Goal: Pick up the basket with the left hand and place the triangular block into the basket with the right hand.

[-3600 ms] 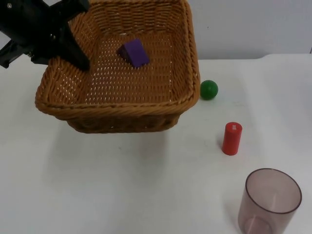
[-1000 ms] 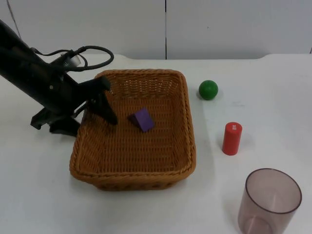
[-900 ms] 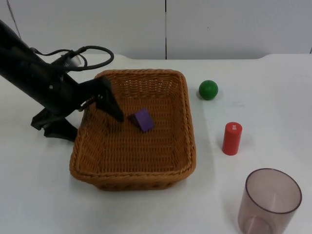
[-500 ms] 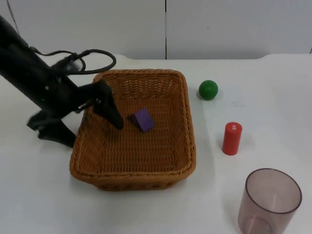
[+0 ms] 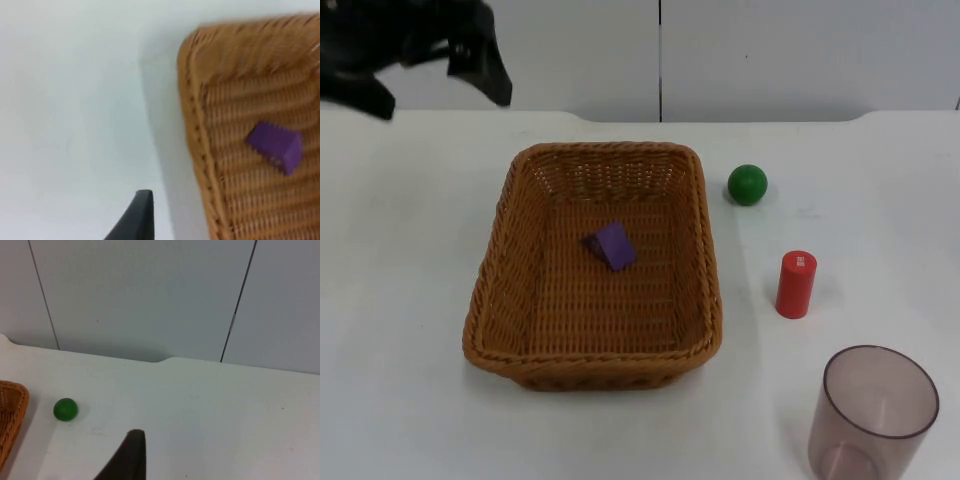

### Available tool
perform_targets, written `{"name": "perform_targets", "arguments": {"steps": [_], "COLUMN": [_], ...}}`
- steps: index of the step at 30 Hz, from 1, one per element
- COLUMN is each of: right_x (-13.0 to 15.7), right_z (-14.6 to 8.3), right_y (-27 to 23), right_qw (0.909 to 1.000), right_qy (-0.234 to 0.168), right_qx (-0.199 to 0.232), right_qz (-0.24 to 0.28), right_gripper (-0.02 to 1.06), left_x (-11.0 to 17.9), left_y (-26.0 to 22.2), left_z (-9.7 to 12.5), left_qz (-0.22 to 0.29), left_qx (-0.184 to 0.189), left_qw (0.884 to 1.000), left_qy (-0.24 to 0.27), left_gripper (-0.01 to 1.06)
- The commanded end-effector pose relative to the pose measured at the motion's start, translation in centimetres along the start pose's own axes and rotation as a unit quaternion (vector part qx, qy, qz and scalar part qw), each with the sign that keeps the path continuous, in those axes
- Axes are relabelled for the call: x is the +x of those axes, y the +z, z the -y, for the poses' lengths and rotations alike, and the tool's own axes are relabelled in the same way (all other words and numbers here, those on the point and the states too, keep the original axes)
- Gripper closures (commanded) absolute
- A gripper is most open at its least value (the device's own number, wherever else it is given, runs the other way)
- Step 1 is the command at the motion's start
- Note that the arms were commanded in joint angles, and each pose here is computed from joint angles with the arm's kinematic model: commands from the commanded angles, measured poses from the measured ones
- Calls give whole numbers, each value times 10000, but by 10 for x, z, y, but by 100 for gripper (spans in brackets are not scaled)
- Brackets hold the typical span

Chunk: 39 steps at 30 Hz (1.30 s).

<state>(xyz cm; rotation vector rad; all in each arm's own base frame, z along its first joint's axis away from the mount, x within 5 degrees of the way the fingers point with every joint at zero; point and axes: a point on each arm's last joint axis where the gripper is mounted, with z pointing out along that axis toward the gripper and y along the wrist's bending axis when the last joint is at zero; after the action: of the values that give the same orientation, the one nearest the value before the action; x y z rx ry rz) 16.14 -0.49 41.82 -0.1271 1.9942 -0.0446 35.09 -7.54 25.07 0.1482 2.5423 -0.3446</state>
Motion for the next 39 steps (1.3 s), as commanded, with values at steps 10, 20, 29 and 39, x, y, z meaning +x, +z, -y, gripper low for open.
{"name": "perform_targets", "arguments": {"steps": [10,20,29,39], "right_x": [1,-3,11,6], "right_z": [1,1,-3,-10], "right_y": [-1,-2,-7,-88], "right_qw": [10000,9996,9988,9914], "right_qy": [74,102,13,-179], "right_qx": [34,78,-101,227], "right_qz": [10,259,-474,1280], "right_gripper": [-1,-1,-1,-1], "left_x": [48,71,103,156], "left_y": [-109,-198,-264,-319], "left_z": [16,19,24,24], "left_qz": [1619,2907,3980,4704], "left_qx": [-332,-705,-701,-656], "left_qw": [9840,9500,9089,8745], "left_qy": [665,896,1030,981], "left_gripper": [0,0,0,0]}}
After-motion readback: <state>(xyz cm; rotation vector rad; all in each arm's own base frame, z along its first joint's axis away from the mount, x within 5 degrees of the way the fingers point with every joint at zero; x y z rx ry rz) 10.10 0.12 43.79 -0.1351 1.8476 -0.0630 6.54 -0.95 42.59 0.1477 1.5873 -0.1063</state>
